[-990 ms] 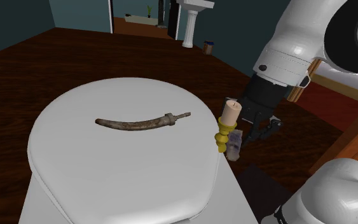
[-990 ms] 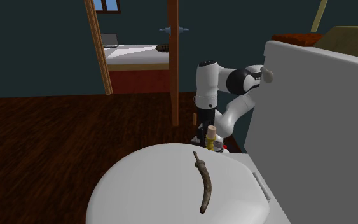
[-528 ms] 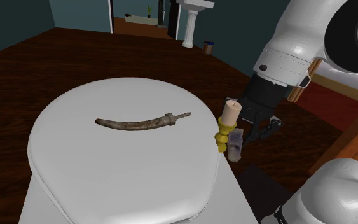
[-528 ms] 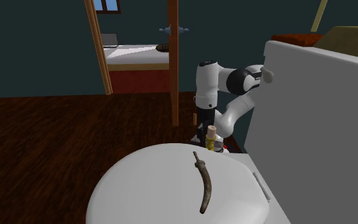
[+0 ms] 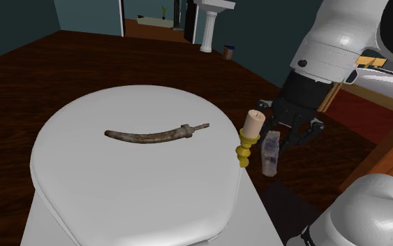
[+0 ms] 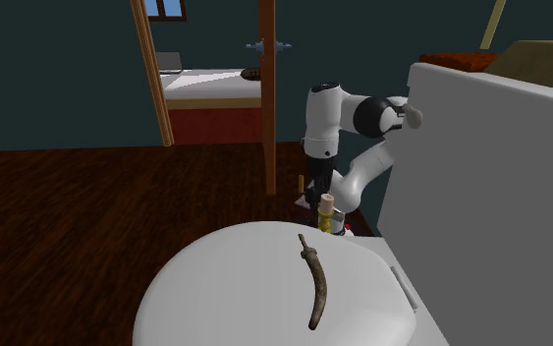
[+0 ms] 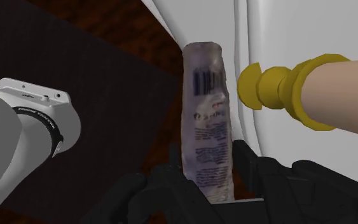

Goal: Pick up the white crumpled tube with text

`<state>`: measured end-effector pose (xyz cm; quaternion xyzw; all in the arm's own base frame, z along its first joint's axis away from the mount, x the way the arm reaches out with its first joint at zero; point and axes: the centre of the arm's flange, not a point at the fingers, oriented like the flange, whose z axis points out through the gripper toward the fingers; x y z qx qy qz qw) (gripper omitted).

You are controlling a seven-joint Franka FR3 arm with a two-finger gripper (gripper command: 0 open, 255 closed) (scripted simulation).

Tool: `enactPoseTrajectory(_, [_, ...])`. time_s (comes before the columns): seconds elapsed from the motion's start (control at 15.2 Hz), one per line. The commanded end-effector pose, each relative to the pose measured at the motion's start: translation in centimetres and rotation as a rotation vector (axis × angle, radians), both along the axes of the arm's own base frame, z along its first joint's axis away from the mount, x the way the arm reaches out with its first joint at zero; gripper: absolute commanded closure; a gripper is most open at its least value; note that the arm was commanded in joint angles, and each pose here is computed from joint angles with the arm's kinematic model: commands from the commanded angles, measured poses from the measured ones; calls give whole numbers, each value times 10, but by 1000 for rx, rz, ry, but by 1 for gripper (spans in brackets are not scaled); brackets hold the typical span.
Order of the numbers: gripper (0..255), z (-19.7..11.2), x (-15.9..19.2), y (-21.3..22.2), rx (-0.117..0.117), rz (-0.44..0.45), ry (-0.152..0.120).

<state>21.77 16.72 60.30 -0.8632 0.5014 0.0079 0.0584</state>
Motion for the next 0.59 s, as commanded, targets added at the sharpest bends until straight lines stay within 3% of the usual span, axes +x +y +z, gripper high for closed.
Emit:
enactPoseTrajectory(0.0, [255, 21, -10, 16, 34, 33, -24])
enactPoseTrajectory(0.53, [255, 54, -10, 16, 34, 33, -24])
